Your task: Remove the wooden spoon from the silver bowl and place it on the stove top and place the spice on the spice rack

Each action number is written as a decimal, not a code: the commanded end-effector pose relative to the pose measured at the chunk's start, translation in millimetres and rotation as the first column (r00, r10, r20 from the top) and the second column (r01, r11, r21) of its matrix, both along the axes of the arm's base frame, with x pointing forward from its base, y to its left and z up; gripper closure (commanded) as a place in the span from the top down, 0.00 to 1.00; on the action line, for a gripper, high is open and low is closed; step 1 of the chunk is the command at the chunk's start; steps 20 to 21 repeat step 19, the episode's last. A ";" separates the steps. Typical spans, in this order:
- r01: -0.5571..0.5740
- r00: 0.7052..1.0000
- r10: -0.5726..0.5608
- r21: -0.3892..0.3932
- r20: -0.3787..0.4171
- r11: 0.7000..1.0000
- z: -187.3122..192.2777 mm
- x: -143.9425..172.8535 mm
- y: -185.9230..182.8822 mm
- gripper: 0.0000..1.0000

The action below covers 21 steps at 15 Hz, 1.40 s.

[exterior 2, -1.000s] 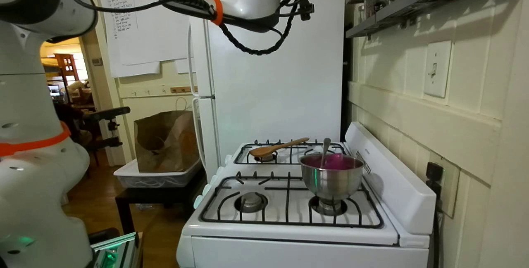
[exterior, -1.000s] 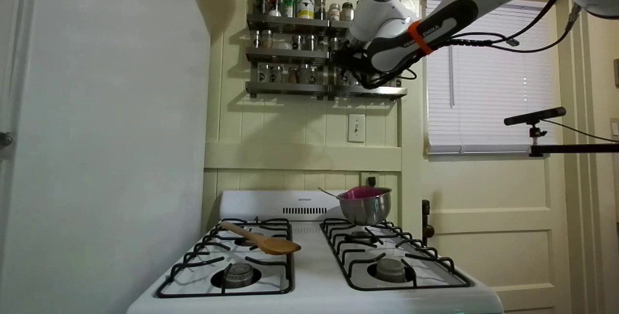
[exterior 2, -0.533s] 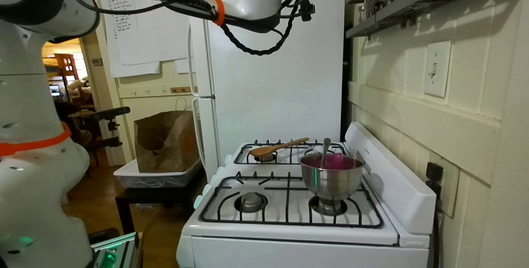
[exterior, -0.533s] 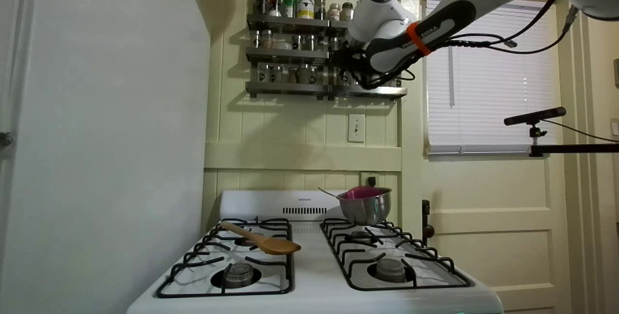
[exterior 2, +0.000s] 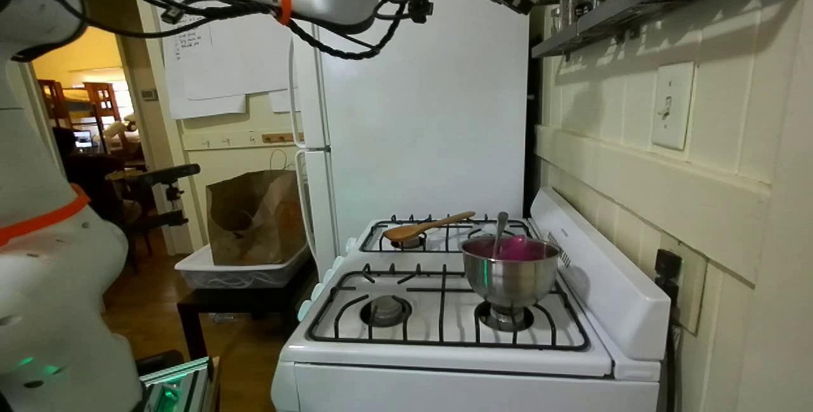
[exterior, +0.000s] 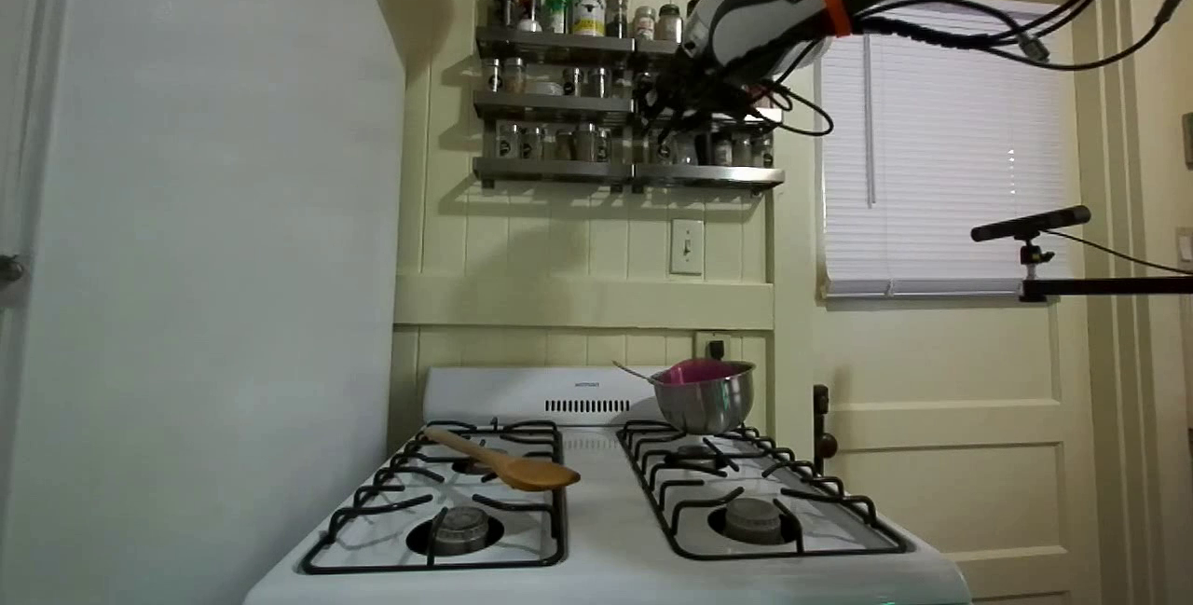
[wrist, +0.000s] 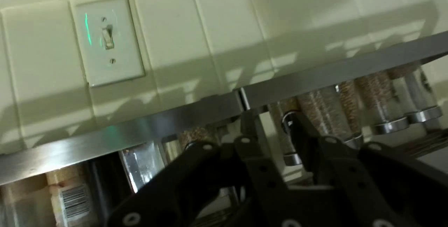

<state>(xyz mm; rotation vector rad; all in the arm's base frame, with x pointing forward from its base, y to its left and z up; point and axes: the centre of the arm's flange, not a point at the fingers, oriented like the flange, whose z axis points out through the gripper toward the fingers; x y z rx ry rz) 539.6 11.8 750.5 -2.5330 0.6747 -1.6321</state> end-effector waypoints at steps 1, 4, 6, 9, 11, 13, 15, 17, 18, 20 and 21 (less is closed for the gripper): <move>-0.118 0.981 0.124 0.048 -0.147 0.992 22.8 -74.0 -23.2 0.65; -0.204 0.934 0.220 0.087 -0.280 0.975 44.2 -113.1 -42.0 0.87; -0.257 0.889 0.283 0.122 -0.359 0.959 51.4 -134.9 -52.2 1.00; -0.326 0.800 0.369 0.174 -0.472 0.929 58.6 -162.1 -59.3 1.00; -0.377 0.729 0.428 0.208 -0.534 0.902 63.5 -172.0 -58.4 1.00; -0.368 0.754 0.419 0.203 -0.506 0.907 54.2 -176.9 -55.1 1.00; -0.403 0.722 0.456 0.219 -0.520 0.889 57.1 -180.1 -54.0 1.00; -0.409 0.718 0.461 0.220 -0.521 0.885 56.9 -177.3 -53.3 1.00; -0.410 0.717 0.462 0.220 -0.523 0.885 56.1 -175.6 -53.0 1.00; -0.410 0.715 0.462 0.221 -0.524 0.885 55.6 -174.4 -52.5 1.00; -0.410 0.715 0.462 0.221 -0.524 0.885 55.6 -174.4 -52.5 1.00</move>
